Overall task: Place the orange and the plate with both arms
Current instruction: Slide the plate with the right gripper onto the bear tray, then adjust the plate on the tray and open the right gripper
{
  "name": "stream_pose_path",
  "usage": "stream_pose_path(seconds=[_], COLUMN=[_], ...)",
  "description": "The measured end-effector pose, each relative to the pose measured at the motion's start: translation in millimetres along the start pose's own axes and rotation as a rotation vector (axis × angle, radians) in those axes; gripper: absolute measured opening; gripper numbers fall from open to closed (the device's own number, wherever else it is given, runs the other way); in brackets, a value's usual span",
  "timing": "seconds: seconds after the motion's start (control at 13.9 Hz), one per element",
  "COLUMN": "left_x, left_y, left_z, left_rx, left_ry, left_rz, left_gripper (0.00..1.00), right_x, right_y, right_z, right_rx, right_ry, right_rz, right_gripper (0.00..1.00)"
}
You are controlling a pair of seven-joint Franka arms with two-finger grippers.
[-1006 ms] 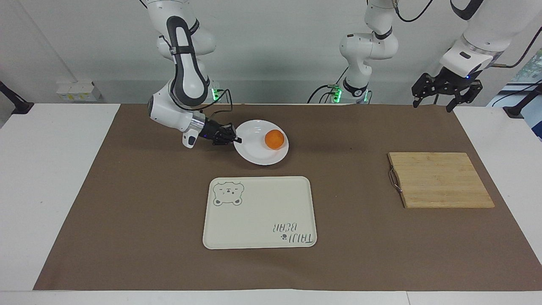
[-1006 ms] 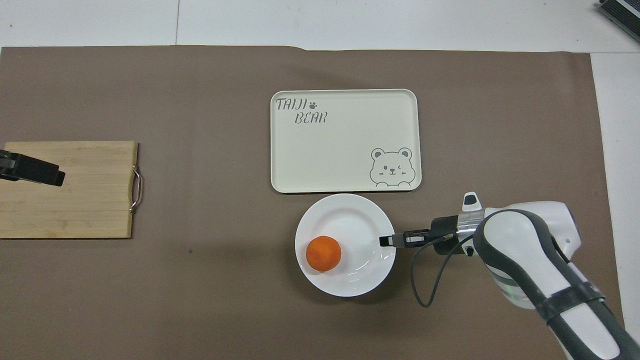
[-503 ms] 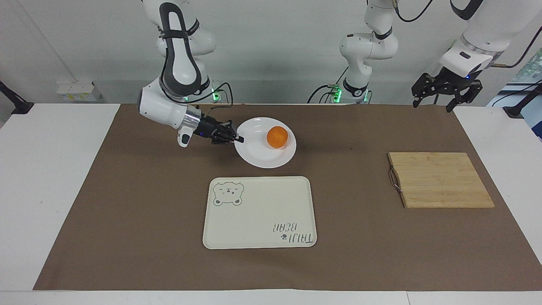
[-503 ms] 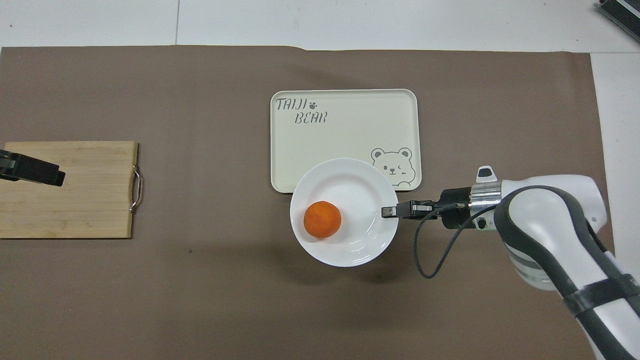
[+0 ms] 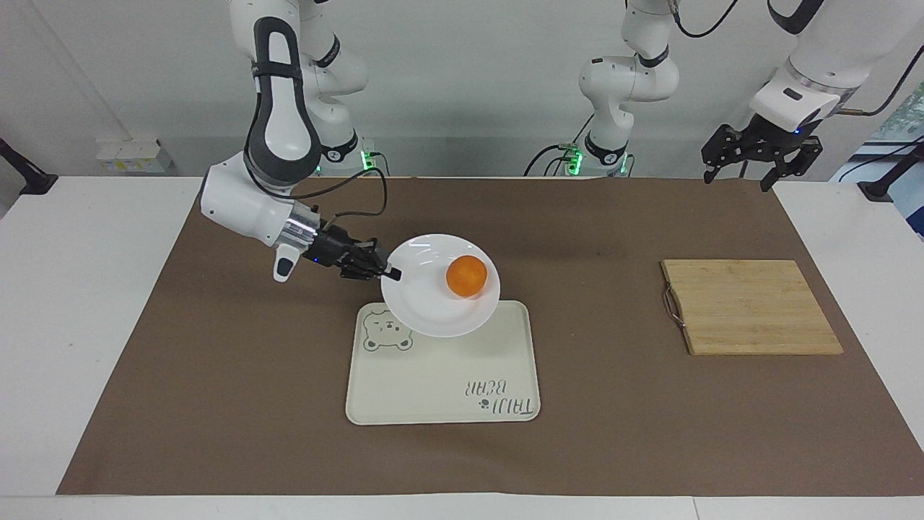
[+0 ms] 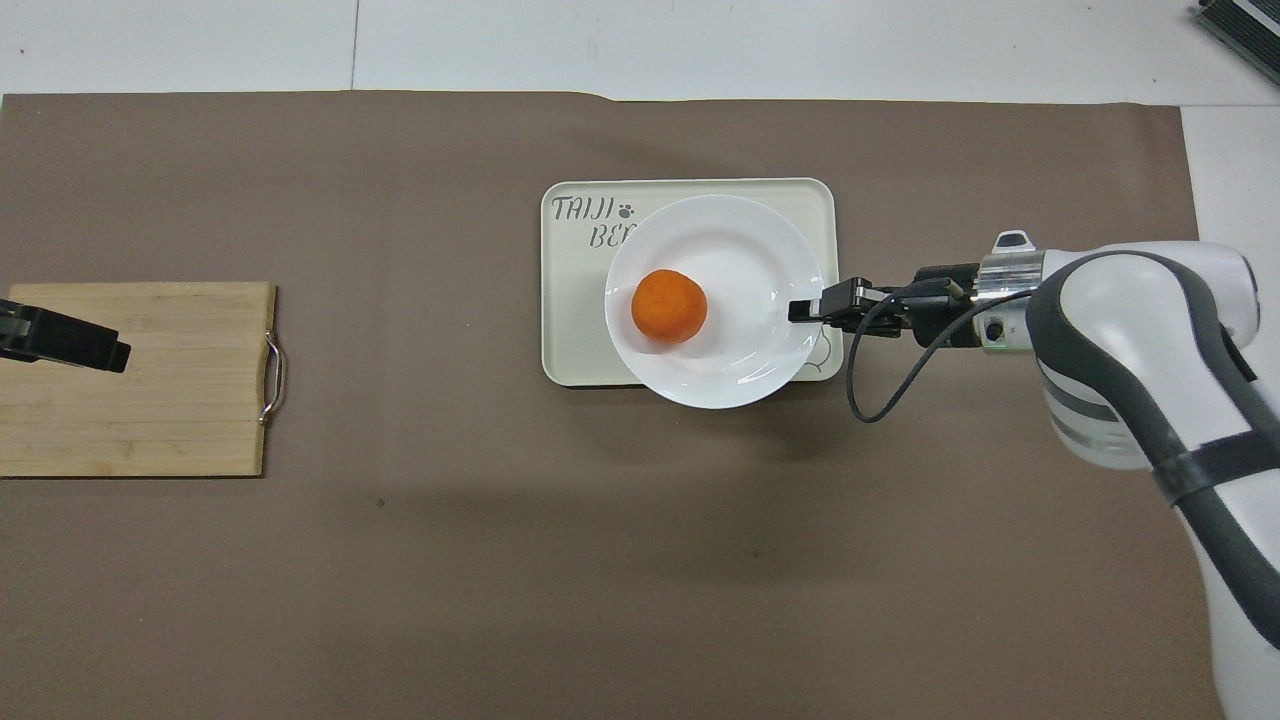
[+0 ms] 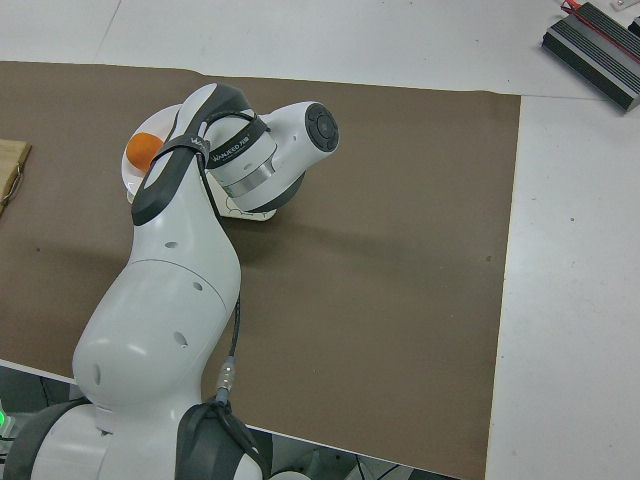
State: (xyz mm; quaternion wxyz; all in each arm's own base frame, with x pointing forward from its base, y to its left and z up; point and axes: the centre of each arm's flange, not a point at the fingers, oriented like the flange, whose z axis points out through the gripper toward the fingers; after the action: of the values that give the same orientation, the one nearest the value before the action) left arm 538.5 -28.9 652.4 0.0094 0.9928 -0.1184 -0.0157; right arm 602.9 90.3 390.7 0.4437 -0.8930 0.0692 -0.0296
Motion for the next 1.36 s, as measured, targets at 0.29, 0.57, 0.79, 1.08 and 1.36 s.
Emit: stream_pose_path(seconds=[0.29, 0.57, 0.79, 1.08, 1.36], left_x=[0.0, 0.0, 0.0, 0.1, 0.1], left_y=[0.0, 0.0, 0.1, 0.4, 0.4], left_z=[0.0, 0.0, 0.0, 0.0, 0.0], left_rx=[0.0, 0.0, 0.0, -0.001, -0.001], left_ry=[0.0, 0.0, 0.0, 0.0, 0.0], left_rz=[0.0, 0.0, 0.0, 0.001, 0.001], left_gripper=[1.0, 1.0, 1.0, 1.0, 1.0], right_x=[46.4, 67.8, 70.4, 65.3, 61.1], right_y=[31.2, 56.5, 57.0, 47.7, 56.7], right_z=[21.3, 53.2, 74.6, 90.6, 98.0], right_rx=[0.028, 0.036, 0.019, 0.013, -0.014], right_ry=[0.027, 0.028, 0.029, 0.011, -0.013], right_rz=[0.055, 0.092, 0.086, 0.07, 0.056], right_gripper=[0.05, 0.05, 0.05, 0.05, 0.05])
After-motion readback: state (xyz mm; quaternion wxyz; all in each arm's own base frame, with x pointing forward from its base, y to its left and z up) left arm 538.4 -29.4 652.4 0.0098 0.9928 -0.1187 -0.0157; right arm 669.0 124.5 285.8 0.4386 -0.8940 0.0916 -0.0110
